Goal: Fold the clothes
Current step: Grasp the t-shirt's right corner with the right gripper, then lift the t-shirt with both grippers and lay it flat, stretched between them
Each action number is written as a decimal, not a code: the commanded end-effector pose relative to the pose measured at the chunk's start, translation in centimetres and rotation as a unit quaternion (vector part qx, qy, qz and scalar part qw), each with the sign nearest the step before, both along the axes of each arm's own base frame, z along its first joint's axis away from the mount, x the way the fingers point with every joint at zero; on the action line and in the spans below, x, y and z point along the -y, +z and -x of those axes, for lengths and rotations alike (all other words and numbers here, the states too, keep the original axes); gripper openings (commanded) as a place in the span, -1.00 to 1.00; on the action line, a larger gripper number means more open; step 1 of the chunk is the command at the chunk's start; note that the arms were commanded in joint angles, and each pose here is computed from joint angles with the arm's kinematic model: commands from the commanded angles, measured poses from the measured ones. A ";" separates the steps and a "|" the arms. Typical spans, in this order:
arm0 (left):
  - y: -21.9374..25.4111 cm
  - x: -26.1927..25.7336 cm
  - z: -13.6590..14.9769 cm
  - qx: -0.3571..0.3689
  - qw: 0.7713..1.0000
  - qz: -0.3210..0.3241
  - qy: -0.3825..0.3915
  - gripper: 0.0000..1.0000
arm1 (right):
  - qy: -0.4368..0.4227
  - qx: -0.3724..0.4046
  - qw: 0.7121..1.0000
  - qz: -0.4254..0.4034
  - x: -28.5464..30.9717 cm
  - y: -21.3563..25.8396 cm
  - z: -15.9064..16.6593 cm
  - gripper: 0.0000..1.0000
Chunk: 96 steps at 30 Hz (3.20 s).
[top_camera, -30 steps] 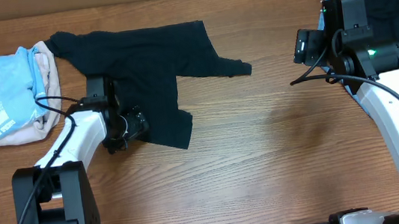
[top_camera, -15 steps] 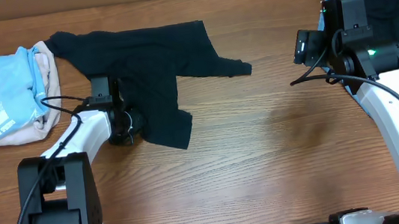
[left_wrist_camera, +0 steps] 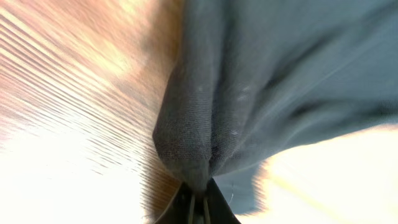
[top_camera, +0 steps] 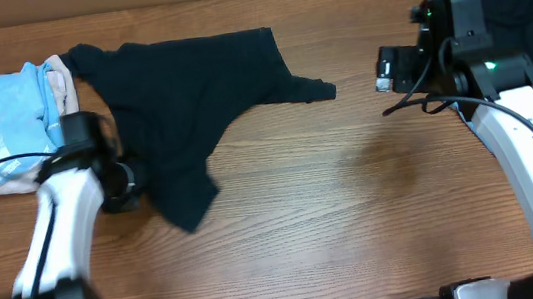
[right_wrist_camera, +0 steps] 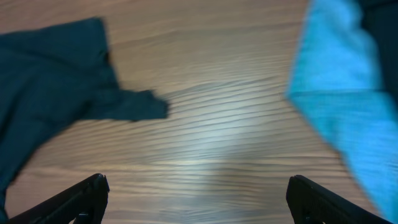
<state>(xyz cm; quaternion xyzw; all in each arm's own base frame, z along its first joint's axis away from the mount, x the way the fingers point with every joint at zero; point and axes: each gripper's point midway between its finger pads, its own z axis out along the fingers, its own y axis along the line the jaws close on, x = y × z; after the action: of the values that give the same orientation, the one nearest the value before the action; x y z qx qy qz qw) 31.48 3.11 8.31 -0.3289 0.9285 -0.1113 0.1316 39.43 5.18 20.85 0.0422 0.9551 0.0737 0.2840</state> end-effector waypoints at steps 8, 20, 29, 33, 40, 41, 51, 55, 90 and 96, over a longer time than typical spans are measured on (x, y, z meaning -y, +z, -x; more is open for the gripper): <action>6.6 -2.2 1.2 0.082 0.995 -0.061 0.003 -0.92 | 0.100 -0.077 0.987 -0.096 -6.9 -6.6 -1.6 0.90; 5.6 -2.4 1.7 0.055 0.996 -0.067 0.003 -0.92 | 0.107 -0.161 0.980 -0.053 -8.4 -14.1 -0.8 0.89; 5.6 -2.4 1.8 0.053 0.996 -0.067 0.003 -0.92 | 0.107 -0.216 0.970 -0.044 -8.7 -19.2 -0.1 0.80; 5.6 -2.4 1.8 0.053 0.996 -0.067 0.003 -0.92 | 0.115 -0.216 0.969 -0.042 -9.5 -20.5 -0.4 0.80; 5.6 -2.4 1.8 0.053 0.996 -0.066 0.003 -0.92 | 0.131 -0.199 0.970 -0.044 -10.9 -20.5 -0.8 0.68; 5.6 -2.4 1.8 0.053 0.996 -0.066 0.003 -0.92 | 0.132 -0.198 0.970 -0.043 -11.1 -20.5 -0.8 0.66; 5.5 -2.4 1.9 0.051 0.996 -0.066 0.002 -0.91 | 0.142 -0.175 0.973 -0.046 -12.2 -20.2 -1.6 0.33; 5.5 -2.4 1.9 0.051 0.997 -0.066 0.003 -0.91 | 0.142 -0.173 0.973 -0.047 -12.2 -20.2 -1.7 0.04; 29.8 -2.2 2.6 0.235 0.960 -0.145 -0.050 -0.92 | 0.025 0.183 0.982 -0.027 -0.9 19.3 4.8 -0.92; 33.8 -1.4 5.2 0.284 0.944 -0.158 -0.048 -0.92 | -0.002 0.264 0.964 -0.013 0.8 24.1 8.7 -0.92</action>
<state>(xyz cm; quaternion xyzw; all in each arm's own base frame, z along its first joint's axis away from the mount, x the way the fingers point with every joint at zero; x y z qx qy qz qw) 27.44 4.68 39.89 -0.2262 0.8856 -0.0637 0.4005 32.03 5.77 42.95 0.0081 0.8639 0.1170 0.4898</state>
